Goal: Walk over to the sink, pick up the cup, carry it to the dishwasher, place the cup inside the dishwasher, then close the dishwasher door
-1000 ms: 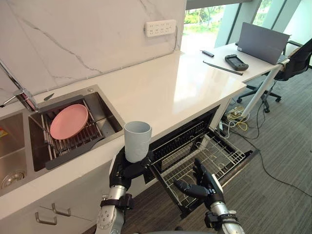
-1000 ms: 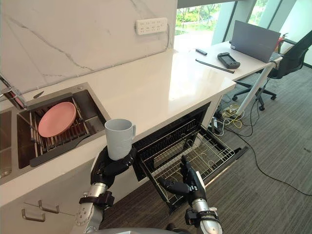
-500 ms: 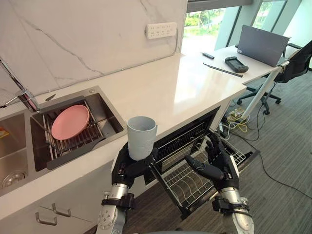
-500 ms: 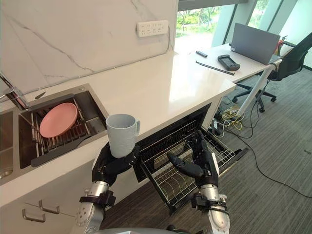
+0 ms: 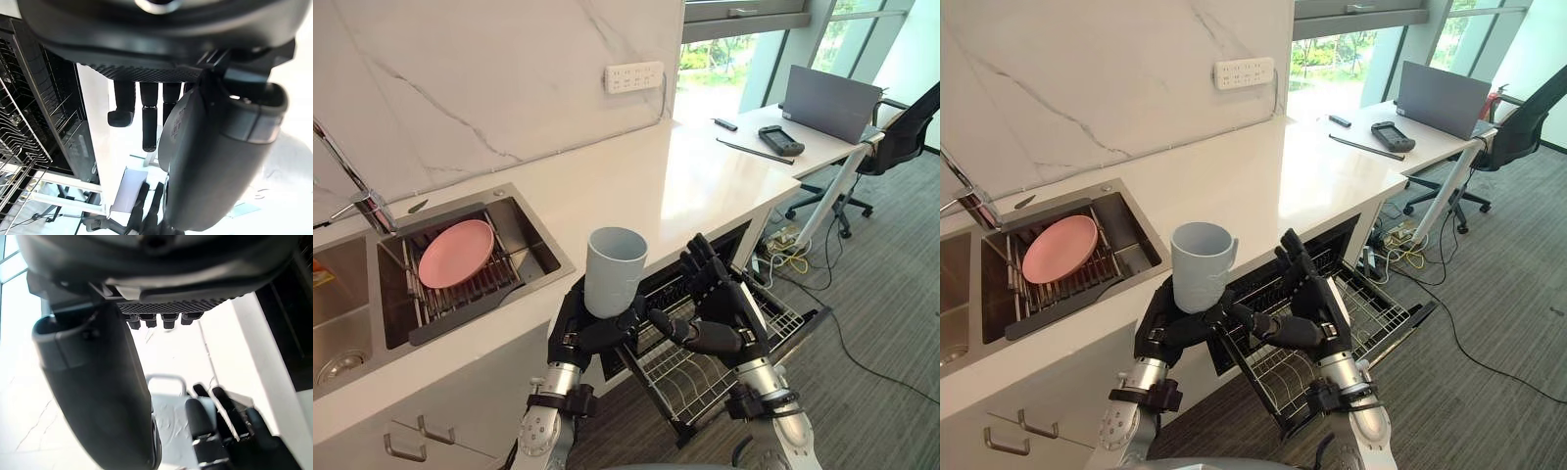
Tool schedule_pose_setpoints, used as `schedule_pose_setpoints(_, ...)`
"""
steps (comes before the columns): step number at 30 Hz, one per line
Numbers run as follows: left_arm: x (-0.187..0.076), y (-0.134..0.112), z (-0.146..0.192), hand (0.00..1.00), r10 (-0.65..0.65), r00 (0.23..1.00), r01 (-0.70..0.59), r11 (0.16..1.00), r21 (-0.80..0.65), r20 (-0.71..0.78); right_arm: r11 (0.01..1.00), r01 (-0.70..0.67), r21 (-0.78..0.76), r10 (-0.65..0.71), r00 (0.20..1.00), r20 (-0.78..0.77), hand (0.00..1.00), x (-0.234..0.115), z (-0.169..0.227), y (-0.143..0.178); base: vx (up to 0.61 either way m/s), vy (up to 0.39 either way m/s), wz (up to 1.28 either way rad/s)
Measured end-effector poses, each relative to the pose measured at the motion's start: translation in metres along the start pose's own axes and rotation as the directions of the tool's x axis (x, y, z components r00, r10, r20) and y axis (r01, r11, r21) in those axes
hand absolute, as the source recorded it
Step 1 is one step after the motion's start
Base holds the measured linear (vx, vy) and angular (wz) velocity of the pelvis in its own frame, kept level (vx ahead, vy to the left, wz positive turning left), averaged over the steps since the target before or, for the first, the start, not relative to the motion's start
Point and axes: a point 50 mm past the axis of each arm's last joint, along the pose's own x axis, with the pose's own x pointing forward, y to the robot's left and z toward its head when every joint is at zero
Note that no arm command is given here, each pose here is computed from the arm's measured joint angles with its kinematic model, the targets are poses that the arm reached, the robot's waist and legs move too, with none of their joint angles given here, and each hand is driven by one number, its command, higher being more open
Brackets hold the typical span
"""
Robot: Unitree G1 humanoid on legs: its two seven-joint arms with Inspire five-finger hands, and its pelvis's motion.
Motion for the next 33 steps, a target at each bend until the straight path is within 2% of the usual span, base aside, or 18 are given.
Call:
schedule_pose_setpoints(5,0.000,-0.009,-0.005,0.00,-0.036,0.999,0.037,0.999,0.013,-0.040,0.999,-0.032,0.016,0.032,0.999,0.012,1.00,0.004,0.001,0.009,0.00,0.000,0.00)
schedule_pose_setpoints(16,0.004,-0.019,-0.008,0.00,-0.093,0.993,0.094,0.995,0.019,-0.066,1.000,0.001,0.029,-0.002,0.999,0.033,1.00,0.015,0.003,0.014,0.00,0.000,0.00)
schedule_pose_setpoints(17,0.004,-0.019,-0.008,0.00,-0.097,0.993,0.099,0.995,0.018,-0.068,1.000,0.006,0.029,-0.007,0.999,0.033,0.00,0.015,0.003,0.014,0.00,0.000,0.00)
schedule_pose_setpoints(30,0.002,-0.024,-0.005,0.00,-0.176,0.982,0.178,0.984,0.028,-0.067,0.999,0.042,0.022,-0.043,0.998,0.044,0.00,0.019,0.008,0.004,0.00,0.004,0.02)
schedule_pose_setpoints(33,0.001,-0.031,-0.005,0.00,-0.199,0.978,0.201,0.980,0.017,-0.064,0.998,0.057,0.009,-0.057,0.997,0.048,0.00,0.019,0.010,0.000,0.00,0.000,0.00)
